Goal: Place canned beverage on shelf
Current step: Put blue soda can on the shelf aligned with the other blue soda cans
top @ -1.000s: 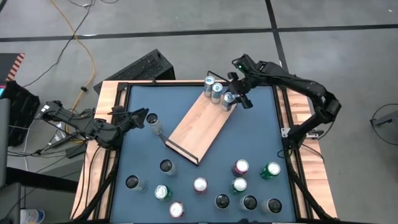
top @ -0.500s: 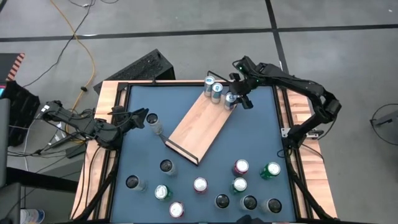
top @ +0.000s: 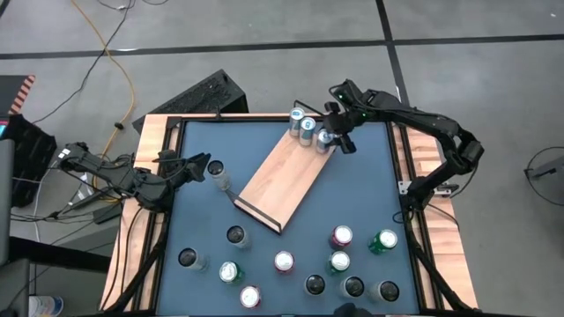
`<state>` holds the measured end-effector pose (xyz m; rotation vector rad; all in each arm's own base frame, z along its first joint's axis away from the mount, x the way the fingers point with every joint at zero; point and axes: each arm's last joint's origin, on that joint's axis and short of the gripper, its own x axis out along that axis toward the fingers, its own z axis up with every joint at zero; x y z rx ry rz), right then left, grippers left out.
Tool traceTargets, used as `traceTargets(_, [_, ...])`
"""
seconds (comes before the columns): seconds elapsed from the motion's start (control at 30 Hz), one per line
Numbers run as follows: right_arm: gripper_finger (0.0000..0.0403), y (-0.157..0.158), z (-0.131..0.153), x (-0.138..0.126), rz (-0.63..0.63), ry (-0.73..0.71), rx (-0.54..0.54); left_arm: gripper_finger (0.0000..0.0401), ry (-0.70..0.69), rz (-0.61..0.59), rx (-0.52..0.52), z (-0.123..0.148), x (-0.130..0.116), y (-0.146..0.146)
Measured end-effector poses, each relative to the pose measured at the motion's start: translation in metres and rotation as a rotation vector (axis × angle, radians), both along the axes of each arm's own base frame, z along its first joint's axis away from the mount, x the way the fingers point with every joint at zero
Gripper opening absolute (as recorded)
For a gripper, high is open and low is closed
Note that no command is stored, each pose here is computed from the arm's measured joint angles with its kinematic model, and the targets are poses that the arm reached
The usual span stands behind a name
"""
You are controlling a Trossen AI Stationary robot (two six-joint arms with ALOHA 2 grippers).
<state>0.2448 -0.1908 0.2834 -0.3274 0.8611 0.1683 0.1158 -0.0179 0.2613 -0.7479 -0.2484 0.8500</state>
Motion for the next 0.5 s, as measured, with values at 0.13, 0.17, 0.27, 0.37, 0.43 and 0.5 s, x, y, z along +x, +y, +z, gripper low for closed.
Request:
traceTargets(0.13, [0.0245,-0.0012,0.0003,0.0007,-0.034,-0.001,0.000,0.0194,0.001,0.000,0.000,-0.0001,0.0000,0.0000])
traceTargets(0.17, [0.0247,-0.0011,0.0003,0.0006,-0.039,0.001,0.005,0.0194,0.001,0.000,0.000,-0.0001,0.0000,0.0000])
traceTargets(0.27, [0.0254,-0.0011,0.0003,0.0005,-0.054,0.002,0.016,0.0194,0.001,0.000,0.000,-0.0001,0.0000,0.0000])
traceTargets(0.37, [0.0259,-0.0011,0.0004,0.0006,-0.065,0.001,0.026,0.0194,0.002,-0.003,0.000,-0.0003,0.0001,-0.0001])
traceTargets(0.43, [0.0262,-0.0012,0.0009,0.0009,-0.066,-0.002,0.024,0.0194,0.006,-0.011,-0.001,-0.0005,0.0001,-0.0002])
traceTargets(0.5, [0.0265,-0.0011,0.0008,0.0009,-0.070,-0.002,0.027,0.0194,0.009,-0.022,-0.003,-0.0006,0.0004,-0.0004])
